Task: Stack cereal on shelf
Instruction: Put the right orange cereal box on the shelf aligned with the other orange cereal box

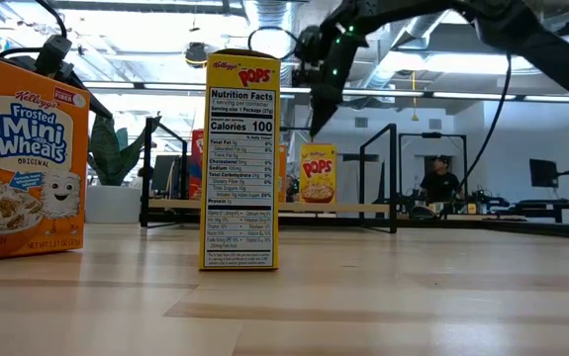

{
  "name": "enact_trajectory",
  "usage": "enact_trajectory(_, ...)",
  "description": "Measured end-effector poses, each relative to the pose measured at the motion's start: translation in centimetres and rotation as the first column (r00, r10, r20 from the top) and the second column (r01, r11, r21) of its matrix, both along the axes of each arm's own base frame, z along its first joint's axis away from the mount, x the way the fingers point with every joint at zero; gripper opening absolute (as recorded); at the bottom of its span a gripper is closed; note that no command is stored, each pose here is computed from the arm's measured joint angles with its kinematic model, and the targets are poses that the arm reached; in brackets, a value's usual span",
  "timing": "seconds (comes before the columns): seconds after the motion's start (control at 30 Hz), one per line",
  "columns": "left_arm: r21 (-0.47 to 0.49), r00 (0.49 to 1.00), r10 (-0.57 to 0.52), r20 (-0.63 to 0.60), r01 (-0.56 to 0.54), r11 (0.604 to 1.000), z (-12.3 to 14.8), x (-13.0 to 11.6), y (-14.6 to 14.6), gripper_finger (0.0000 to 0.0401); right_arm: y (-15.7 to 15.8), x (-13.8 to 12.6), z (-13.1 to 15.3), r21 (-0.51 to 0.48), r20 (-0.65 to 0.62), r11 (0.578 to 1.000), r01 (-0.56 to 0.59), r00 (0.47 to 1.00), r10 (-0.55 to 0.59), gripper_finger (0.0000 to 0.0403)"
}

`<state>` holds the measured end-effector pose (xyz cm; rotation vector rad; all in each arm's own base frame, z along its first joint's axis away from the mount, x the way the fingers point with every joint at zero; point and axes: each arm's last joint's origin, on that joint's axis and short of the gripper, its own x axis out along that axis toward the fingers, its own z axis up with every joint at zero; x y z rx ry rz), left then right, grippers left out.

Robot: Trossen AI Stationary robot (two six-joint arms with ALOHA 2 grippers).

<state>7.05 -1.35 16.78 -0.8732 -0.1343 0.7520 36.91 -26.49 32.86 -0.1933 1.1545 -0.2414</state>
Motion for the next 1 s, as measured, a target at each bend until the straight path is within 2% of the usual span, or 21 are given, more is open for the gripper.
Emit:
enact_trajectory(0.13, -0.003, 1.0, -0.004, -0.001, 0.004, 1.0, 0.0, 0.0, 0.0, 0.0286, 1.7, -1.5, 3.1, -0.075, -0.004, 0.997, 0.014, 1.0, -0.014, 0.0358)
enact_trajectory(0.27, 0.002, 1.0, -0.01, -0.008, 0.01, 1.0, 0.0, 0.0, 0.0, 0.0286, 4.3, -3.7, 6.2, -0.053, 0.016, 0.996, 0.076, 0.997, -0.075, 0.0352)
enact_trajectory(0.37, -0.003, 1.0, -0.025, -0.015, 0.025, 1.0, 0.0, 0.1, -0.1, 0.0286, 7.4, -5.8, 8.9, 0.034, 0.056, 0.991, 0.132, 0.989, -0.133, 0.035)
enact_trajectory(0.43, -0.013, 0.999, -0.042, -0.021, 0.042, 0.999, 0.0, 0.1, -0.1, 0.0286, 9.5, -7.1, 9.9, 0.114, 0.039, 0.974, 0.196, 0.979, -0.201, 0.035)
enact_trajectory(0.53, -0.016, 0.997, -0.07, -0.04, 0.07, 0.997, -0.1, 0.1, -0.2, 0.0286, 12.4, -7.5, 10.8, 0.221, 0.081, 0.927, 0.302, 0.942, -0.326, 0.035)
enact_trajectory(0.63, -0.007, 0.994, -0.087, -0.059, 0.087, 0.996, -0.1, 0.1, -0.2, 0.0286, 16.1, -8.7, 11.4, 0.357, 0.08, 0.882, 0.308, 0.931, -0.357, 0.0347)
enact_trajectory(0.7, -0.002, 0.993, -0.093, -0.067, 0.093, 0.996, -0.1, 0.1, -0.2, 0.0286, 18.6, -9.2, 10.9, 0.379, 0.049, 0.86, 0.341, 0.921, -0.387, 0.0344)
enact_trajectory(0.8, 0.0, 0.99, -0.113, -0.083, 0.114, 0.994, -0.2, 0.2, -0.3, 0.0286, 22.5, -9.8, 8.7, 0.398, -0.058, 0.808, 0.434, 0.891, -0.45, 0.0339)
enact_trajectory(1.0, -0.002, 0.977, -0.175, -0.125, 0.176, 0.984, -0.2, 0.2, -0.4, 0.0286, 30.4, -14.2, 3.5, 0.399, -0.299, 0.674, 0.622, 0.783, -0.546, 0.0331)
